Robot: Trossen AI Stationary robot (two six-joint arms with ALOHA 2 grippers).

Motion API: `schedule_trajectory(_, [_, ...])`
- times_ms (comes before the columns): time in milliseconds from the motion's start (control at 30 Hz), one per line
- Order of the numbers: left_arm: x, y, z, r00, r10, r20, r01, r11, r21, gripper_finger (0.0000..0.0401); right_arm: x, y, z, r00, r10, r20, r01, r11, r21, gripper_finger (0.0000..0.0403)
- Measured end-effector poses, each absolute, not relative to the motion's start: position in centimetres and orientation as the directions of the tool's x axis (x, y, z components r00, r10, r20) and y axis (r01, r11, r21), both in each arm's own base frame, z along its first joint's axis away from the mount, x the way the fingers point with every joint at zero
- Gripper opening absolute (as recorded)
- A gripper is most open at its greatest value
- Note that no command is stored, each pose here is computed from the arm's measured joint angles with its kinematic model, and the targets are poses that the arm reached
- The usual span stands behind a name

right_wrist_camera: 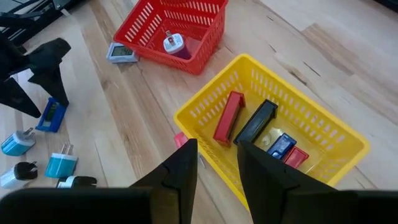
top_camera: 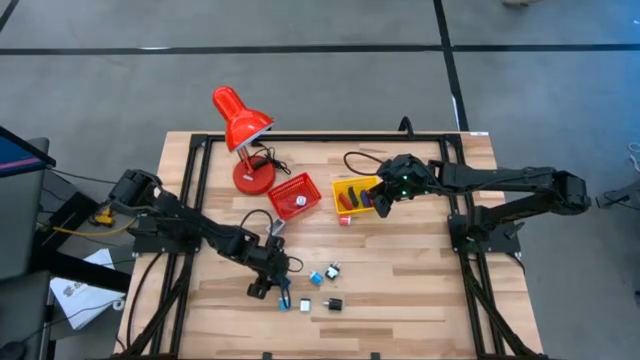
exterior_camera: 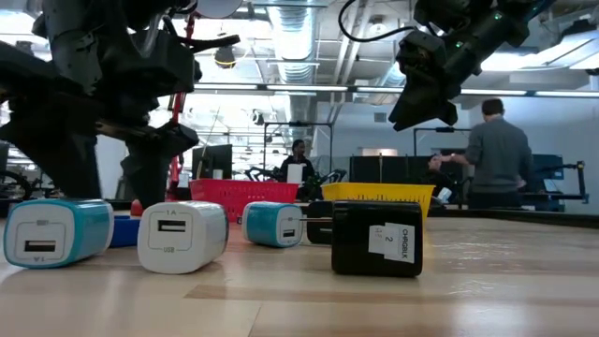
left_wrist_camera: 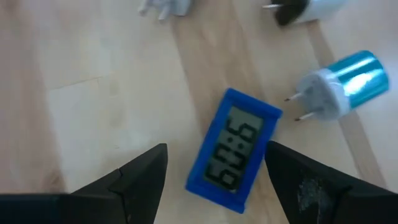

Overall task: Pick & Place Office items
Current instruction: Put the dark blue digital timer into the yellow bin

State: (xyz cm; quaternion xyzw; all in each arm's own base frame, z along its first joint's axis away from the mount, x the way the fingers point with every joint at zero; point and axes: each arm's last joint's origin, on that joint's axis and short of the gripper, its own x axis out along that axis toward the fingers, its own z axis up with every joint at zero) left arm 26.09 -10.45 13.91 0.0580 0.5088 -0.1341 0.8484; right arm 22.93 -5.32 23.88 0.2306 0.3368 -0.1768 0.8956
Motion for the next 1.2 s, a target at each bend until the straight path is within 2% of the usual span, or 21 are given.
schedule_trajectory(167, [26.0,-11.0,13.1,0.408,-0.198,-0.891,0.374,0.927,-0.035,0.0263,22.9,-5.3,23.9,0.710,-0.161,-0.685,0.472,0.831,0.294,0.0109])
schedule_trajectory(467, [26.3,-11.1,11.2,0.360,-0.152,-0.921,0.363,0.932,-0.012,0.0255,22.9,-5.3,23.9,0.710,-0.161,-0.685,0.472,0.831,0.294,0.0109])
schedule_trajectory(567, [26.3,-11.1,11.7,0.386,-0.158,-0.909,0.361,0.933,-0.009,0.0230,22.9,-5.3,23.9,0.709,-0.161,-0.687,0.473,0.831,0.293,0.0109])
schedule_trajectory(767, [26.2,-10.9,12.6,0.435,-0.126,-0.892,0.341,0.940,0.034,0.0154,22.9,-5.3,23.9,0.710,-0.164,-0.685,0.472,0.833,0.290,0.0109])
schedule_trajectory(833, [26.3,-10.9,12.7,0.444,-0.124,-0.888,0.332,0.943,0.034,0.0144,23.0,-5.3,23.9,0.714,-0.166,-0.680,0.461,0.843,0.278,0.0109])
schedule_trajectory(1000, [26.6,-11.1,12.9,0.460,-0.179,-0.870,0.269,0.962,-0.056,0.0144,23.4,-5.1,24.3,0.750,-0.160,-0.642,0.404,0.879,0.253,0.0109])
schedule_trajectory(1200, [27.5,-10.4,13.6,0.501,-0.287,-0.816,0.091,0.956,-0.280,0.0152,24.5,-3.7,25.6,0.861,-0.062,-0.504,0.195,0.957,0.214,0.0129])
